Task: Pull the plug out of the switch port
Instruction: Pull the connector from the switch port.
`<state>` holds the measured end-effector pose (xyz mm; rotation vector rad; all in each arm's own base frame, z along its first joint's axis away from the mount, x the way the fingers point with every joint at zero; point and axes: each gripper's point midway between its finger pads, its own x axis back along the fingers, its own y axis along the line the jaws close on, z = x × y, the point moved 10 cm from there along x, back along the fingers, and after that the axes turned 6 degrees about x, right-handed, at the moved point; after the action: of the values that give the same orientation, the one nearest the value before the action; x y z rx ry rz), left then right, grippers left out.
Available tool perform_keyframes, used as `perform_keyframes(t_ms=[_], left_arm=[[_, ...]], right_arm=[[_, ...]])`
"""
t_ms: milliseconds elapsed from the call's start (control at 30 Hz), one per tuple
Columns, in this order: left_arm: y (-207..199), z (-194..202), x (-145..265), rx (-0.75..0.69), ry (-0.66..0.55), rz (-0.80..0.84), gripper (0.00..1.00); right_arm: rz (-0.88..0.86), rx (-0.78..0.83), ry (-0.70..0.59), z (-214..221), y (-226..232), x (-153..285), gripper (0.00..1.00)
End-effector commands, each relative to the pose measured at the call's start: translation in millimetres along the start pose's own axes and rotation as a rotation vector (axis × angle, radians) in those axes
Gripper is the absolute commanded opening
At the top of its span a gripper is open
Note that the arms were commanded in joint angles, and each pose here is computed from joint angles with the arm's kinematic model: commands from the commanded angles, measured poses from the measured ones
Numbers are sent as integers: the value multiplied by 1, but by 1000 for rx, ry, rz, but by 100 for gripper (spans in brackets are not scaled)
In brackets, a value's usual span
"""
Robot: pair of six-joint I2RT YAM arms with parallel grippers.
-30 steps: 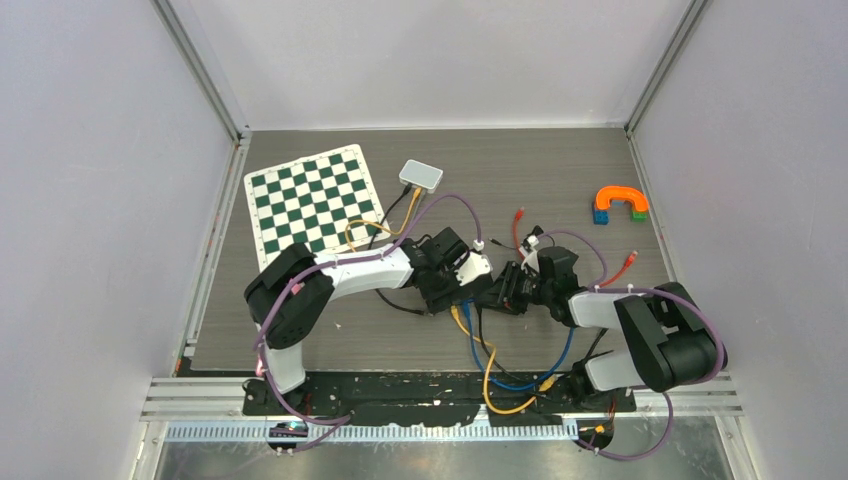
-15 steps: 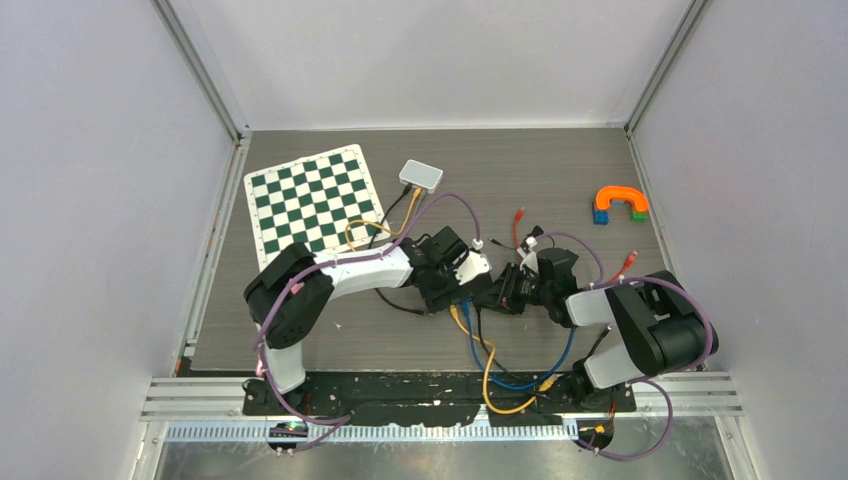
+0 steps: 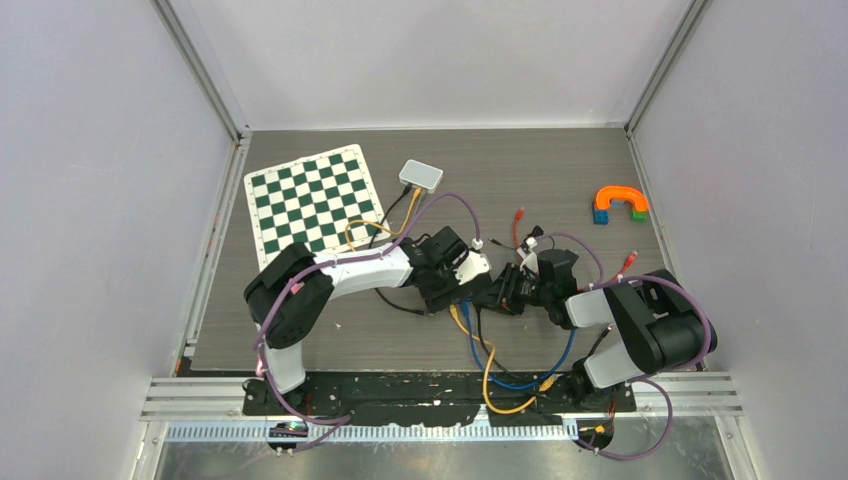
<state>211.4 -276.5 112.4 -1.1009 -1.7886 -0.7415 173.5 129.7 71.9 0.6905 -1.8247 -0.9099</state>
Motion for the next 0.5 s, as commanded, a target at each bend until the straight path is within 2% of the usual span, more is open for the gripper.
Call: perform_keyframes(t_ms=[0, 200, 333, 467], left_arm=[[-3, -11, 2, -15, -38, 28, 61], [-3, -11, 2, -15, -36, 29, 62], [-3, -11, 2, -16, -35, 23, 61], [-3, -11, 2, -18, -34, 21, 61]], right_arm=[[17, 10, -22, 0, -1, -1, 32], [14, 17, -22, -2, 0, -1, 20], [19, 29, -14, -1, -1, -1, 6], [39, 45, 0, 2, -3, 1, 5]])
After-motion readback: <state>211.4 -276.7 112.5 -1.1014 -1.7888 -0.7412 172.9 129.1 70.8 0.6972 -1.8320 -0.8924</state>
